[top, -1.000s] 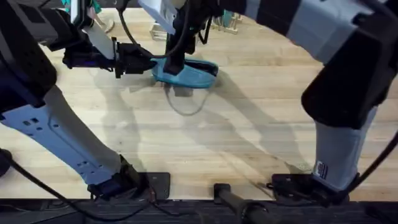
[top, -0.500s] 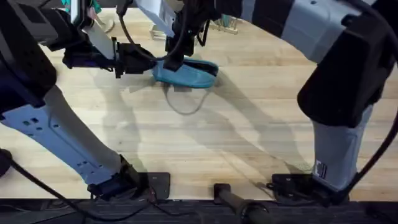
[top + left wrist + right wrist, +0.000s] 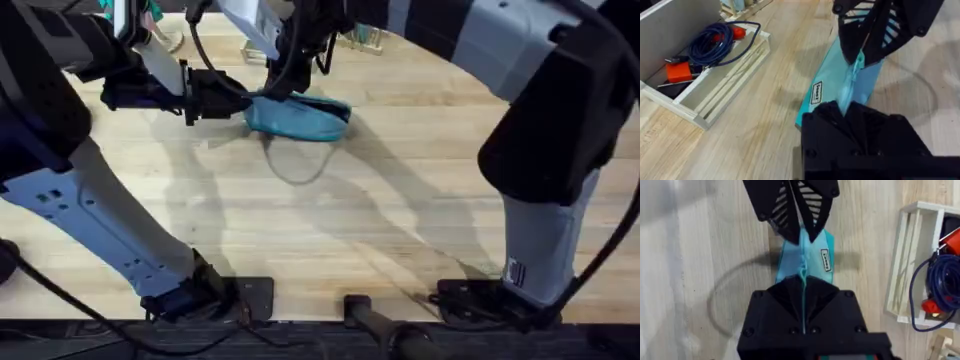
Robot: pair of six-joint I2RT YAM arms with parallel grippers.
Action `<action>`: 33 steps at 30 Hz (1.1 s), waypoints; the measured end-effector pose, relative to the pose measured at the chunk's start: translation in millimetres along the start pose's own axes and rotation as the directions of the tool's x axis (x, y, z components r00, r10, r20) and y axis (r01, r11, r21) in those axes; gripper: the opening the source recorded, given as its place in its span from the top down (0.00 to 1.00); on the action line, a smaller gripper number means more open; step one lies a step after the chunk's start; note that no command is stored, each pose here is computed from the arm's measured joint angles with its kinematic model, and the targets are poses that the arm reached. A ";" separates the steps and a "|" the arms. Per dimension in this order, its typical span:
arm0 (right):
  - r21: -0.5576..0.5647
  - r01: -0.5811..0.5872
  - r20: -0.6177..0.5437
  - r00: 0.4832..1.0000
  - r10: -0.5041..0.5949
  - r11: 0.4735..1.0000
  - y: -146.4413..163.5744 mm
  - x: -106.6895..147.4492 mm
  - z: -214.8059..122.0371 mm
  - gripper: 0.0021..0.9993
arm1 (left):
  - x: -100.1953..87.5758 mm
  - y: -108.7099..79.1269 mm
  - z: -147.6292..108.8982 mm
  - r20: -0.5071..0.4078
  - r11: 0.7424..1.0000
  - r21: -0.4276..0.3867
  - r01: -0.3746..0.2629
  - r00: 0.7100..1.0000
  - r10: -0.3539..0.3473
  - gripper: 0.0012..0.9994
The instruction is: Unzip the bag, pick up the pens from the table one at a time and place them inside, then zip the bag closed.
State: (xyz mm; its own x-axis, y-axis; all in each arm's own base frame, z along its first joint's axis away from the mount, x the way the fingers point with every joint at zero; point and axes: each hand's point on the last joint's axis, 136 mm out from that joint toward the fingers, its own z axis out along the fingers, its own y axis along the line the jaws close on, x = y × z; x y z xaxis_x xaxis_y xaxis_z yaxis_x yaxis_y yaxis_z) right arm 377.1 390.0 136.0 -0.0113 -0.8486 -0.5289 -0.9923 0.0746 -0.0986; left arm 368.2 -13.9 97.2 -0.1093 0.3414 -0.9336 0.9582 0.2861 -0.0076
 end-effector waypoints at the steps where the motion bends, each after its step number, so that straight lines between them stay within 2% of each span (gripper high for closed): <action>1: 0.000 0.000 0.000 1.000 0.000 1.000 -0.1 -0.1 0.0 0.97 | 0.1 0.0 0.0 0.000 1.000 0.000 0.000 1.000 0.000 0.96; 13: 0.018 0.003 -0.021 1.000 -0.003 1.000 -1.4 2.2 -0.5 0.97 | 0.0 0.0 0.0 0.000 1.000 0.000 0.000 1.000 0.000 0.96; 18: -0.004 -0.005 -0.061 0.998 0.005 1.000 8.6 8.4 -7.0 0.97 | -0.6 -1.2 0.3 0.001 1.000 0.004 0.007 1.000 -0.007 0.96; 23: -0.059 -0.043 -0.144 0.989 0.034 0.997 25.3 26.9 -14.1 0.97 | -0.3 -1.3 0.3 -0.001 1.000 0.004 0.007 1.000 -0.007 0.96; 33: -0.057 -0.139 -0.175 0.976 0.128 0.989 29.5 32.4 -15.6 0.97 | -0.2 -1.8 0.3 -0.002 1.000 0.006 0.010 1.000 -0.010 0.96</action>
State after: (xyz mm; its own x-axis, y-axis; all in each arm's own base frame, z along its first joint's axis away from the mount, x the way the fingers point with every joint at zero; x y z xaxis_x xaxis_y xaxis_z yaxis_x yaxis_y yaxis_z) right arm 345.6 356.5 129.1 -0.1591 -0.9106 -0.3814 -0.9864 0.1624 0.0239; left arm 366.6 -14.8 97.2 -0.1192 0.3404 -0.9327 0.9586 0.2840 -0.0189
